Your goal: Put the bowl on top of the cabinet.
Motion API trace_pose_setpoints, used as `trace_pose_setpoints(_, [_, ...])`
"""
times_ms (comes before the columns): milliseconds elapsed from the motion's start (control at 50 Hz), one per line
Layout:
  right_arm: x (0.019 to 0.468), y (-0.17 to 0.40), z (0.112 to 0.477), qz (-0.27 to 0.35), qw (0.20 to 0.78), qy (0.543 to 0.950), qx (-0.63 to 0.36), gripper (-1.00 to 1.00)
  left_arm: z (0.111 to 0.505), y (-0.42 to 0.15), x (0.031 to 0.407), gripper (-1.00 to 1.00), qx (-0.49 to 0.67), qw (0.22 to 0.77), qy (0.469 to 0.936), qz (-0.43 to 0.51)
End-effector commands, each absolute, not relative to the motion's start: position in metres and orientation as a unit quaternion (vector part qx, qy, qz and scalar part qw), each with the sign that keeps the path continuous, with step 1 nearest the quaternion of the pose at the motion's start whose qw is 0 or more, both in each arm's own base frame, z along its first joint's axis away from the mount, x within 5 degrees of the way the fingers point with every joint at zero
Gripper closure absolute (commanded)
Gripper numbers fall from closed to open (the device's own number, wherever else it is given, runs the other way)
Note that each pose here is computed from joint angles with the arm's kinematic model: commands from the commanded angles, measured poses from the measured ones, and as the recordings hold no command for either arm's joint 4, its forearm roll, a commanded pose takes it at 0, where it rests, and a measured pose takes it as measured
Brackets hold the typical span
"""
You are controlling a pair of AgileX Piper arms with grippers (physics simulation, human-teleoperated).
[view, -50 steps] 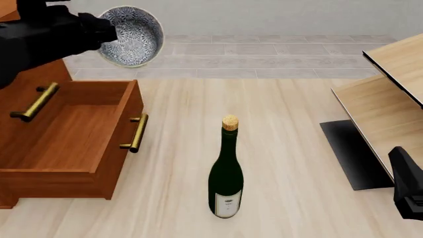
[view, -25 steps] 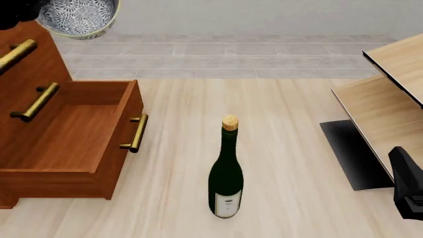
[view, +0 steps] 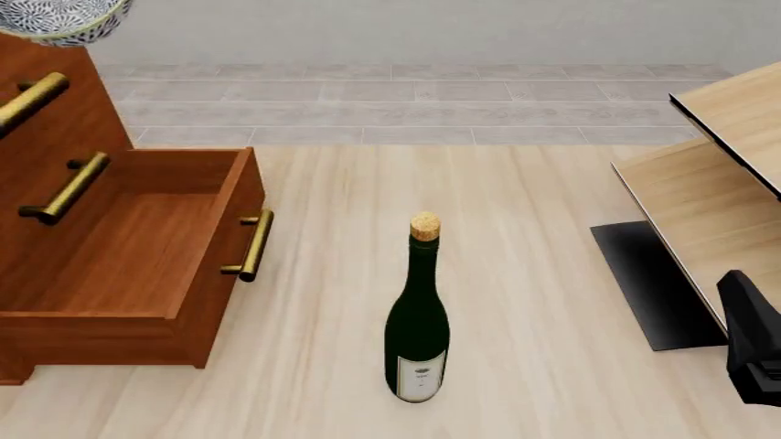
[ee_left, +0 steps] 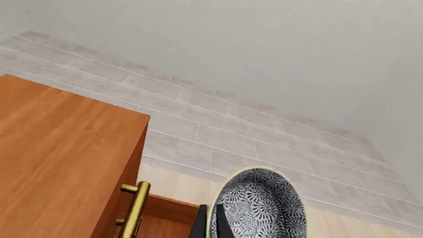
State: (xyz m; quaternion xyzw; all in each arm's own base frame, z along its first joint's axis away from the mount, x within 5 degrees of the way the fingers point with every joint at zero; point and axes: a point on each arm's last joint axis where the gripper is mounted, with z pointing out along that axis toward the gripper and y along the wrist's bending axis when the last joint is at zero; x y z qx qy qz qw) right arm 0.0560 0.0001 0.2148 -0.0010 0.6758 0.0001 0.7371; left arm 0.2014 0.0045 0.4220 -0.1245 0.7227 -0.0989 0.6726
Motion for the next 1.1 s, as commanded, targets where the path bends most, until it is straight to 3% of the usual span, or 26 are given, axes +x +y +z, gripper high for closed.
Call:
trace_pose_setpoints(20, [0.056,0.0,0.215,0.0,0.737,0.676,-0.001,-1.0,0.438,0.017,0.191,1.0,-0.164,0.677,0.712,-0.092])
trace_pose_setpoints(300, [0.056,0.0,0.215,0.0,0.737,0.676,-0.001,-1.0,0.466,0.042,0.174,1.0,-0.24,0.694,0.675,-0.072])
trace_pose_setpoints(680, [0.056,0.0,0.215,0.0,0.737,0.676,-0.001,-1.0,0.455,0.077,0.177,1.0,-0.366,0.65,0.663,-0.062])
trace_pose_setpoints(1100, [0.056,0.0,0.215,0.0,0.737,0.676,-0.001,-1.0,0.46,0.087,0.171,1.0,-0.417,0.642,0.639,-0.071])
